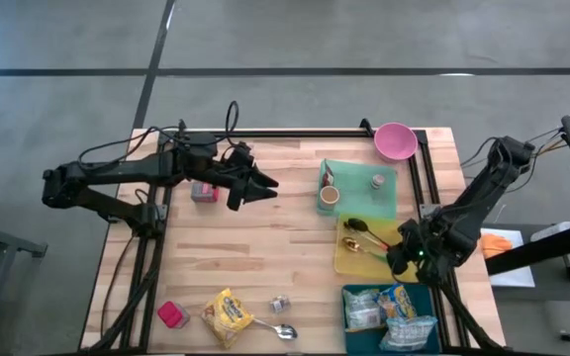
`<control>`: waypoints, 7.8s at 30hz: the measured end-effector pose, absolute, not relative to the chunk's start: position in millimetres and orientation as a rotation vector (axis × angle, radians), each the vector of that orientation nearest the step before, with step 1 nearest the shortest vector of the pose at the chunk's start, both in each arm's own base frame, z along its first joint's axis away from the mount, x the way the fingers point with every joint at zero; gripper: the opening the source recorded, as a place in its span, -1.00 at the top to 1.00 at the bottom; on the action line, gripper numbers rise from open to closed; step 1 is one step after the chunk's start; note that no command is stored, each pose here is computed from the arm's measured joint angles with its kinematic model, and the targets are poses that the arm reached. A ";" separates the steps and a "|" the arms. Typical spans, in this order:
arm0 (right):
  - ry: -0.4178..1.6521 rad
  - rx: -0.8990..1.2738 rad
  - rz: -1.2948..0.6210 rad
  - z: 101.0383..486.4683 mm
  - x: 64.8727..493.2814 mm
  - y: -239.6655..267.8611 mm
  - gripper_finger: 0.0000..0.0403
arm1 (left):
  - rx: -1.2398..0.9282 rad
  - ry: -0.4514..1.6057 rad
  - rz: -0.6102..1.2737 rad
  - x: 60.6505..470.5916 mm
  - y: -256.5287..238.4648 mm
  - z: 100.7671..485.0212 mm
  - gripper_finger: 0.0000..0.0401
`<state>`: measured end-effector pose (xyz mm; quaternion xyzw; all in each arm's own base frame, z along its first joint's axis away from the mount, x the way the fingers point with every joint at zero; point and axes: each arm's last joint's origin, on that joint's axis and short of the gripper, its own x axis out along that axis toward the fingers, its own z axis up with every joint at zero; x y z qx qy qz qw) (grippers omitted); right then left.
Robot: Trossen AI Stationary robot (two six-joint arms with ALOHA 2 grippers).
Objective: Pick & Place Food Item
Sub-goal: Put the black spoon into the yellow bin, then put the top red seasoning can into the green bin
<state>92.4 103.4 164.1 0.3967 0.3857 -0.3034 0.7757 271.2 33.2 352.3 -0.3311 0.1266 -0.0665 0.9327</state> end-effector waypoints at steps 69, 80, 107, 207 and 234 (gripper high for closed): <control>0.832 0.859 -0.654 152.6 110.5 122.8 -0.44 | -0.677 0.868 0.355 232.2 54.4 303.1 -0.25; 0.835 0.848 -0.645 152.6 110.7 123.0 -0.44 | -0.292 1.164 0.330 209.9 62.0 287.8 -0.25; 0.857 0.759 -0.591 152.8 111.1 123.6 -0.44 | -0.216 1.377 0.176 209.4 49.6 272.6 -0.25; 0.862 0.743 -0.564 153.3 112.0 124.9 -0.44 | -0.083 1.631 0.273 191.1 100.9 137.7 -0.86; 0.863 0.743 -0.563 153.3 112.0 125.0 -0.44 | -0.164 1.578 0.338 194.2 101.4 140.9 -0.81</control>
